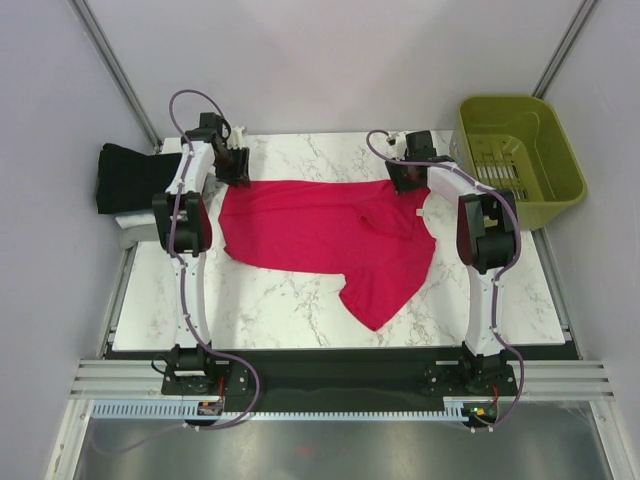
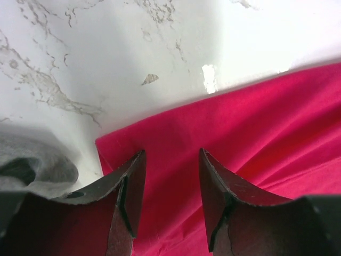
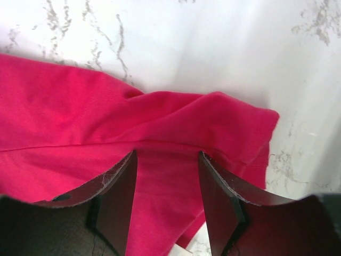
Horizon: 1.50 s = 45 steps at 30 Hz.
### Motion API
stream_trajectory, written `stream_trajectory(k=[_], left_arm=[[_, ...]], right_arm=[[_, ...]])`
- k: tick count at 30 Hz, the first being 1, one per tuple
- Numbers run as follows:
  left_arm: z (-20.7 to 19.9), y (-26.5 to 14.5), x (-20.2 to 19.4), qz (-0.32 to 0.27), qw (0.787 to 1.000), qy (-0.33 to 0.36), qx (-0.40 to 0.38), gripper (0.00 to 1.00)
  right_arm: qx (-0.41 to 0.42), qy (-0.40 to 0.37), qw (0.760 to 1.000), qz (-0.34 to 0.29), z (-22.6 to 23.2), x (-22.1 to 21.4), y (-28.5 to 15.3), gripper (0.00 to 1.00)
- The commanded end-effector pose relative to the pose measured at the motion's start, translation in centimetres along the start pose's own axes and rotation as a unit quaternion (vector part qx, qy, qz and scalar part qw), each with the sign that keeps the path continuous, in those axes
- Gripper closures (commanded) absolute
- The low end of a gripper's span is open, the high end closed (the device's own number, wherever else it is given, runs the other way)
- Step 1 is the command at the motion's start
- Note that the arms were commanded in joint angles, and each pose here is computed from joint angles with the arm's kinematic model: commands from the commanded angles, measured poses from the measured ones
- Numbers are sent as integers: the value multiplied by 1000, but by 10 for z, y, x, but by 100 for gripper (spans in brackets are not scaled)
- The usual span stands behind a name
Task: Fold and stack the t-shirts
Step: Fold the tshirt
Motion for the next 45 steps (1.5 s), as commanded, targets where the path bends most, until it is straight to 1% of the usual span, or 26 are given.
stream_trajectory(k=[1, 7, 8, 9, 10, 11, 12, 13, 14, 16, 17, 24, 26, 27, 28, 29, 32, 33, 34, 36, 37, 39, 40, 43, 44, 45], left_arm=[[0, 12, 4, -13, 1000, -27, -1, 48], [3, 21, 13, -29, 999, -23, 9, 43], [5, 23, 14, -33, 999, -23, 11, 43], [6, 24, 17, -38, 999, -23, 14, 43], [9, 27, 20, -46, 998, -24, 21, 43], [-6, 31, 25, -51, 998, -8, 17, 43], [-6, 33, 29, -59, 998, -4, 20, 43], [-6, 34, 31, -65, 998, 0, 26, 43], [-7, 35, 37, -78, 996, 7, 29, 42], [-6, 36, 43, -91, 995, 15, 35, 42], [-6, 37, 47, -100, 994, 18, 37, 41], [-1, 26, 88, -189, 979, 33, 68, 39], [-5, 2, 106, -220, 971, 29, 85, 38], [-5, -13, 113, -234, 966, 30, 102, 37], [-20, -87, 136, -285, 949, 36, 126, 35], [-18, -88, 136, -286, 948, 30, 133, 35], [-34, -148, 121, -302, 944, 7, 133, 34], [-38, -155, 112, -297, 946, 1, 129, 34], [-44, -167, 90, -280, 952, -4, 122, 34], [-57, -167, 64, -245, 966, -25, 84, 35], [-61, -158, 34, -188, 979, -42, 73, 35], [-70, -155, 6, -128, 988, -74, 45, 37], [-70, -150, -15, -75, 992, -96, 40, 37], [-66, -130, -52, 5, 989, -150, 8, 46], [-71, -126, -57, 9, 988, -155, -9, 48], [-60, -125, -65, 16, 985, -172, -8, 51]], right_arm=[[-12, -1, 1000, 4, -12, -3, 0, 42], [-24, 1, 1000, -8, -29, 9, 21, 42], [-28, 1, 999, -24, -34, 22, 21, 42], [-26, 0, 1000, -13, -34, 17, 30, 42], [-33, 1, 999, -36, -41, 41, 27, 42], [-44, 5, 999, -31, -47, 43, 30, 41], [-41, 10, 999, -12, -47, 33, 44, 41], [-44, 12, 999, -16, -50, 36, 47, 41], [-52, 15, 998, -38, -59, 53, 44, 41], [-57, 16, 998, -33, -64, 51, 55, 41], [-63, 19, 997, -50, -70, 63, 52, 41], [-100, 19, 991, -90, -92, 80, 60, 40], [-109, 21, 988, -111, -98, 95, 49, 39], [-114, 15, 984, -132, -101, 111, 32, 39], [-130, 11, 975, -181, -107, 146, -16, 36], [-130, 11, 975, -181, -108, 146, -17, 36], [-129, 13, 967, -220, -108, 168, -66, 33], [-121, 16, 969, -216, -104, 165, -71, 33], [-111, 19, 966, -233, -99, 174, -95, 33], [-92, 46, 971, -217, -92, 163, -101, 33], [-77, 52, 972, -215, -86, 162, -116, 33], [-35, 69, 976, -202, -72, 151, -120, 33], [-17, 75, 980, -181, -62, 135, -120, 33], [35, 102, 986, -130, -41, 99, -111, 34], [51, 106, 987, -112, -35, 89, -108, 34], [70, 109, 987, -93, -27, 75, -102, 34]])
Point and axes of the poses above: each gripper's point midway between its finger pads, its own y axis out along the fingers, its own z axis along the line the jaws close on, x = y × z, the point moved 5 cm from there along -y, back along the fingers, and after that the axes turned 1 degree about -y, right-handed, at the moved point
